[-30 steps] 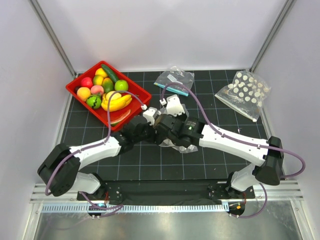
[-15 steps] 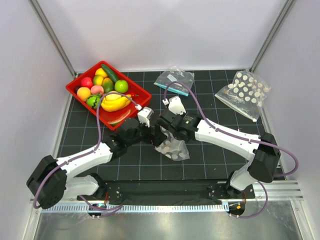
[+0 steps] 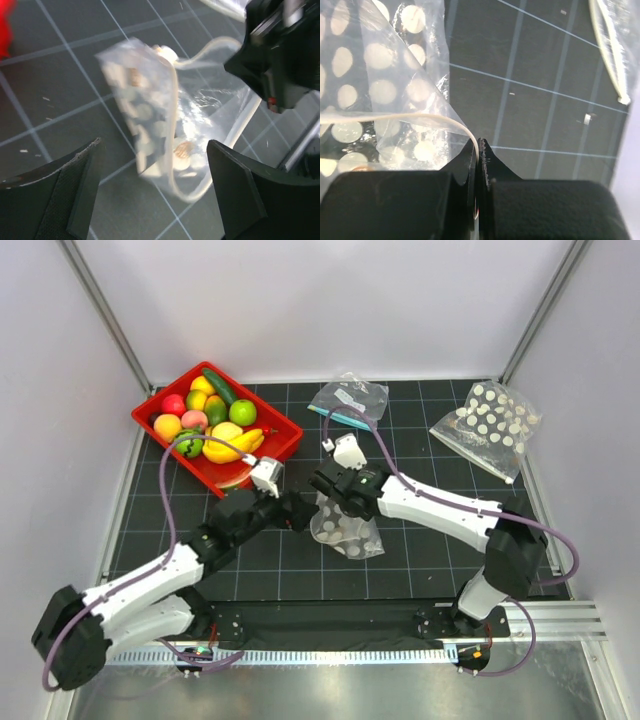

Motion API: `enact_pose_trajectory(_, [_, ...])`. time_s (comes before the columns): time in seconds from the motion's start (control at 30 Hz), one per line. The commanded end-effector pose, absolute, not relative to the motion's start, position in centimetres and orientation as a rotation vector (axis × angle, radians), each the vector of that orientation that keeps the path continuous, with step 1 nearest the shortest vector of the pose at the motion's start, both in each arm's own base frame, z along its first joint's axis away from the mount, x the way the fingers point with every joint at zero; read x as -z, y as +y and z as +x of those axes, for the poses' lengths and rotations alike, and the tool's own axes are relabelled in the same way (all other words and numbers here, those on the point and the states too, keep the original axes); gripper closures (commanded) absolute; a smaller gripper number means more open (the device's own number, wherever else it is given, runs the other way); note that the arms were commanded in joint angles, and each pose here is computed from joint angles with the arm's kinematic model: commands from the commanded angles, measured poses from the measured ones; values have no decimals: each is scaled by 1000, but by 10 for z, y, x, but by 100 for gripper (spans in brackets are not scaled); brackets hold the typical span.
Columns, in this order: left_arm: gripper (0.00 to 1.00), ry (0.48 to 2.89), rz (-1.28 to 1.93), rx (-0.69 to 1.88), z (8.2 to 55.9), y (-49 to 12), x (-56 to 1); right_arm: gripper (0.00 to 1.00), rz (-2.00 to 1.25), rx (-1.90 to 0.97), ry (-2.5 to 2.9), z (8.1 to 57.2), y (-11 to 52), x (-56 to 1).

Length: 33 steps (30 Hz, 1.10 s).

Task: Place the food in the zip-top bag and seal the zipper
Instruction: Open the zipper of the food storage bag, then pick up the fake fruit from the bin.

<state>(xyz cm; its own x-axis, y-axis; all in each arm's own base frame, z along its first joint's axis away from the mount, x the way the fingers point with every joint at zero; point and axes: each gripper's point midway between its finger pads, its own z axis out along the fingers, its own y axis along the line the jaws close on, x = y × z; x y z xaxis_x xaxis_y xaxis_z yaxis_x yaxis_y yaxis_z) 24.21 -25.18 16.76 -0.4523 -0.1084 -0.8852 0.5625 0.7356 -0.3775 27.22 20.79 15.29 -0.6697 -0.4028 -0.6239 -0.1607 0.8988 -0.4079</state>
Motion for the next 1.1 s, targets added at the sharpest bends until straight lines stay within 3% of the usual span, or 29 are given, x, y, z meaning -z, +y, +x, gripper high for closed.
enact_pose_trajectory(0.0, [13,1754,191,733,255,-221,-203,99,-327,551,2249,285,181,-176])
enact_pose_trajectory(0.33, [8,1753,-52,496,267,-164,-198,99,-283,730,2211,278,139,-225])
enact_pose_trajectory(0.6, [4,1911,-132,319,288,-152,-176,99,-359,670,2234,292,164,-205])
enact_pose_trajectory(1.07, [0,2049,-757,463,352,-113,-151,99,-341,510,2173,301,178,-210])
